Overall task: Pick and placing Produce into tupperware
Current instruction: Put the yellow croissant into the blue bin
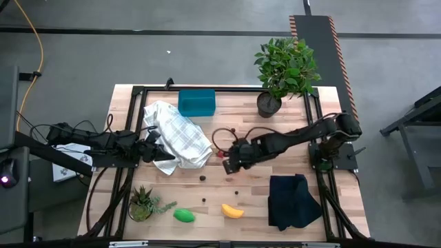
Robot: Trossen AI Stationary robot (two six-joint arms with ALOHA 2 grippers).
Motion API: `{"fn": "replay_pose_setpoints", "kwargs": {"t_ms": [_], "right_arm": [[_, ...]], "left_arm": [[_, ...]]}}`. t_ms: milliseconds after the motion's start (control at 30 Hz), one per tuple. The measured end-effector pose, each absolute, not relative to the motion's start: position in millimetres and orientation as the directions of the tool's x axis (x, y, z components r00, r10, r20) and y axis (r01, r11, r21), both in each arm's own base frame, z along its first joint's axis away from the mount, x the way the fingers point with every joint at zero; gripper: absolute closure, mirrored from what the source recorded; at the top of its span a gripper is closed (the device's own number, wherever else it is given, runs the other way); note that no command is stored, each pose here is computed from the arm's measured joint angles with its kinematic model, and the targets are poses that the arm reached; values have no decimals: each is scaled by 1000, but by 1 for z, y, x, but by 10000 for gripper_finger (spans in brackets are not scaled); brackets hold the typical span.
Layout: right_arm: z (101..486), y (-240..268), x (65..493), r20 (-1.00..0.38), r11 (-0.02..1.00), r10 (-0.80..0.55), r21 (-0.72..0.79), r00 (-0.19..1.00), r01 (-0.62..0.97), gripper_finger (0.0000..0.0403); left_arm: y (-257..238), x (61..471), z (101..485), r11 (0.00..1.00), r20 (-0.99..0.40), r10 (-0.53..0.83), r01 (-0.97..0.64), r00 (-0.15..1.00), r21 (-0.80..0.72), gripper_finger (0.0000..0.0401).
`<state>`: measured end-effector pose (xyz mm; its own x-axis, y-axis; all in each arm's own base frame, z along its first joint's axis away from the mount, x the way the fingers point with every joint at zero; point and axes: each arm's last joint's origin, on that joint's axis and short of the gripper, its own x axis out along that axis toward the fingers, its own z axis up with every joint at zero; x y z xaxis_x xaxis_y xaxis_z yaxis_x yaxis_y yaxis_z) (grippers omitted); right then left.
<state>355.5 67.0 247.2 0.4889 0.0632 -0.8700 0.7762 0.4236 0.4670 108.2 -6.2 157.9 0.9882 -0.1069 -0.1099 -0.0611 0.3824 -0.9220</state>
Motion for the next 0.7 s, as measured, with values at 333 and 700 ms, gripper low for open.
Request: {"fn": "replay_pose_setpoints", "kwargs": {"t_ms": [333, 700], "right_arm": [[317, 42, 384, -678, 648, 1, 560, 735, 516, 206], [349, 25, 398, -479, 697, 45, 644, 877, 316, 206]], "left_arm": [[-1, 108, 179, 408, 111, 61, 76, 992, -910, 400], [0, 104, 217, 775, 181, 86, 49, 980, -630, 354]]}}
